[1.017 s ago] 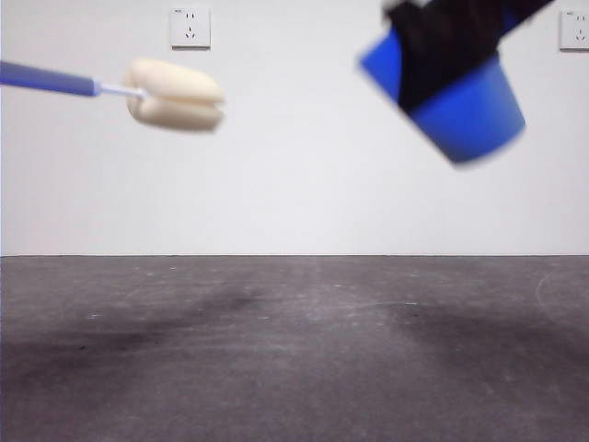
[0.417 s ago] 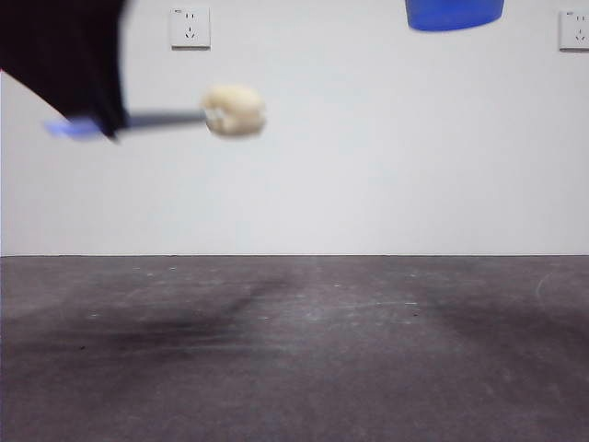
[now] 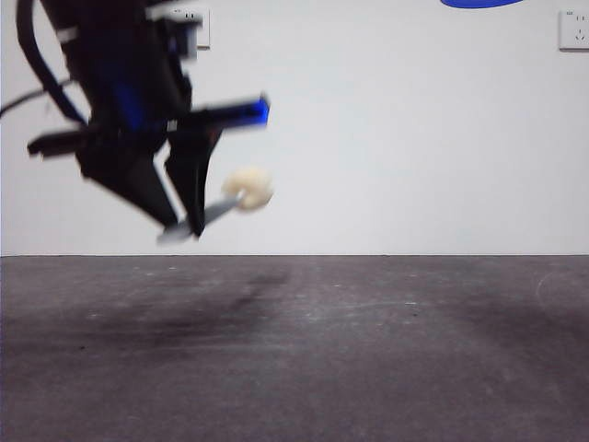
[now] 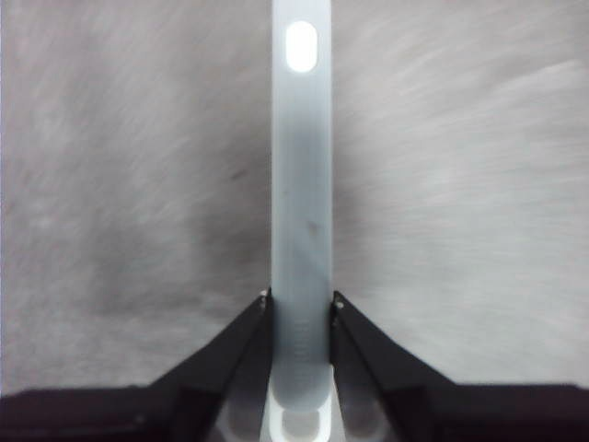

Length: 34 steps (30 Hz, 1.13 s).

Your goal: Pick up the cup brush,pick up the cup,insert the brush into the cup,clean the cup,put the cup brush back,put the cup back to the fixed position on the table

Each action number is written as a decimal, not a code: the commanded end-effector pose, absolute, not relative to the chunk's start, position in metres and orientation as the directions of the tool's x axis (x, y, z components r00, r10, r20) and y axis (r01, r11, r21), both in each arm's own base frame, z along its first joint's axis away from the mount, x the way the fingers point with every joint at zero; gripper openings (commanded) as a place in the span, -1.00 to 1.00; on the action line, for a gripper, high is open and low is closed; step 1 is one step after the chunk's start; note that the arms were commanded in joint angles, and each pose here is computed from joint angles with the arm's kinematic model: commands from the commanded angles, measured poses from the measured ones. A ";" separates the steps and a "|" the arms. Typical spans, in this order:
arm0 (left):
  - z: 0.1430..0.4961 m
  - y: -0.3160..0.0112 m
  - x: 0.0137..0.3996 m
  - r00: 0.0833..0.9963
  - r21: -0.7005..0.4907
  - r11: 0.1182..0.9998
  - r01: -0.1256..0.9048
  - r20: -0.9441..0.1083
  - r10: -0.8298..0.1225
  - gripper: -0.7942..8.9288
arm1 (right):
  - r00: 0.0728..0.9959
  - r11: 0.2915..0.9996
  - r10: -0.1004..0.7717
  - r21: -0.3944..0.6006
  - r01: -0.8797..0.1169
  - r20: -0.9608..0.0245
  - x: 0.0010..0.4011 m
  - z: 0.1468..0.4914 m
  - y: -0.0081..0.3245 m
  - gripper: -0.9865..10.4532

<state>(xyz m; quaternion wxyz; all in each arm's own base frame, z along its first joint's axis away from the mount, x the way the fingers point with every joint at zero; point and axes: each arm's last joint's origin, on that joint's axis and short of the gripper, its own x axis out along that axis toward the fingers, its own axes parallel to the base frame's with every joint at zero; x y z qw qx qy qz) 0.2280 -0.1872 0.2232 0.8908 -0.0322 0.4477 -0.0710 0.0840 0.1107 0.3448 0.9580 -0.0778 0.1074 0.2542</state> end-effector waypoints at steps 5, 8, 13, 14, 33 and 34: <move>0.190 -0.192 0.249 0.541 -0.144 0.989 0.044 -0.829 -0.144 -0.85 | 0.849 0.862 0.475 -0.072 -0.502 -0.232 0.084 0.347 0.110 -0.85; 0.182 -0.195 0.253 0.541 -0.143 0.989 0.043 -0.829 -0.143 -0.85 | 0.849 0.863 0.474 -0.071 -0.501 -0.235 0.084 0.347 0.111 -0.85; 0.169 -0.200 0.259 0.535 -0.147 0.988 0.047 -0.832 -0.150 -0.85 | 0.847 0.867 0.471 -0.047 -0.496 -0.247 0.084 0.345 0.111 -0.85; 0.167 -0.200 0.259 0.527 -0.148 0.988 0.050 -0.836 -0.152 -0.85 | 0.847 0.867 0.470 -0.048 -0.496 -0.249 0.084 0.345 0.111 -0.85; 0.150 -0.203 0.259 0.452 -0.140 0.987 0.075 -0.878 -0.159 0.01 | 0.841 0.871 0.461 -0.040 -0.490 -0.283 0.087 0.341 0.115 -0.85; 0.151 -0.202 0.259 0.444 -0.142 0.986 0.085 -0.880 -0.165 0.01 | 0.840 0.870 0.459 -0.044 -0.490 -0.289 0.088 0.340 0.117 -0.85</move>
